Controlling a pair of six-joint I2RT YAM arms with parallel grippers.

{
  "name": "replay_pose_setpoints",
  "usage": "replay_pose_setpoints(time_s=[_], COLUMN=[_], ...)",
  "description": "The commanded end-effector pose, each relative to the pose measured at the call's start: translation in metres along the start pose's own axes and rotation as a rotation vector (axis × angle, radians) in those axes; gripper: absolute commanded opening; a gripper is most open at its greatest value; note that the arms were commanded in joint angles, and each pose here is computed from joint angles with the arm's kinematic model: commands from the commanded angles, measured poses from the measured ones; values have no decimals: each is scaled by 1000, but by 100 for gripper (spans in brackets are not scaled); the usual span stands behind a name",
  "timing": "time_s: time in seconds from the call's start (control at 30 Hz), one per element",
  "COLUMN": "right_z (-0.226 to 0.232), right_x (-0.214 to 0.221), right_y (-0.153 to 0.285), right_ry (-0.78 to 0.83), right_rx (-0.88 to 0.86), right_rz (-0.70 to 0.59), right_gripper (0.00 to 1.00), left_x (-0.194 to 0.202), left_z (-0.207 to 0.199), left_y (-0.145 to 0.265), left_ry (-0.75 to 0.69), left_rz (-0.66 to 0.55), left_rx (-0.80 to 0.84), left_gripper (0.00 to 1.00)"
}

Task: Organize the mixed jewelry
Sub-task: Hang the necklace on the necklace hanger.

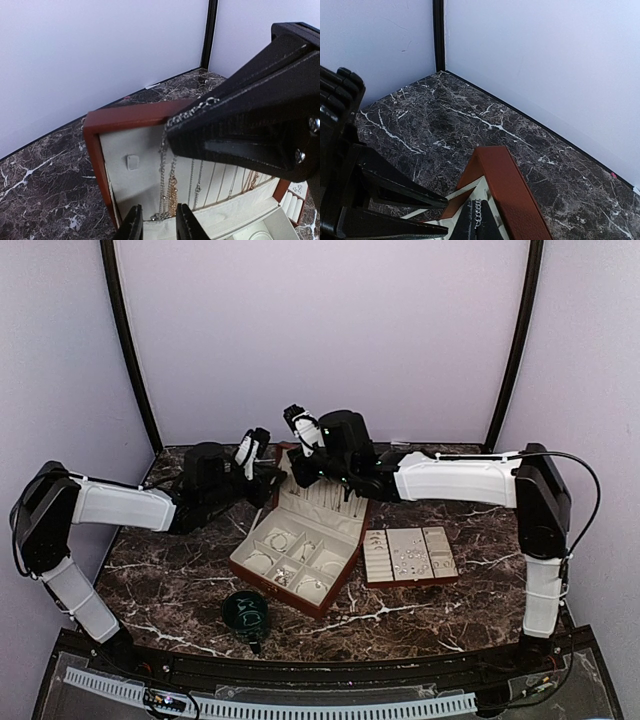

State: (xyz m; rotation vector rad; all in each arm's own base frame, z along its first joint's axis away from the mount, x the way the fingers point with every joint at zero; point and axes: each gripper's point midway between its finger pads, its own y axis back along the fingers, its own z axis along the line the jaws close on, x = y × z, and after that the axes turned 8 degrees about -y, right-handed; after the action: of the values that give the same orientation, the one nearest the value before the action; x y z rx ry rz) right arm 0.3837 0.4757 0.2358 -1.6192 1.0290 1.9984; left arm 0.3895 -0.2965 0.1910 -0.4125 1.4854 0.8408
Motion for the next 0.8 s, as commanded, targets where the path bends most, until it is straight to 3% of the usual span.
replay_pose_setpoints(time_s=[0.0, 0.77], right_z=[23, 33], right_x=[22, 29], right_y=[4, 0], right_ry=[-39, 2], right_rx=[-75, -50], right_rz=[80, 112], right_gripper=[0, 0], left_x=[-26, -18], left_z=[0, 7], left_y=[5, -16], left_ry=[24, 18], left_rz=[-91, -75], left_rx=[12, -9], left_gripper=[24, 16])
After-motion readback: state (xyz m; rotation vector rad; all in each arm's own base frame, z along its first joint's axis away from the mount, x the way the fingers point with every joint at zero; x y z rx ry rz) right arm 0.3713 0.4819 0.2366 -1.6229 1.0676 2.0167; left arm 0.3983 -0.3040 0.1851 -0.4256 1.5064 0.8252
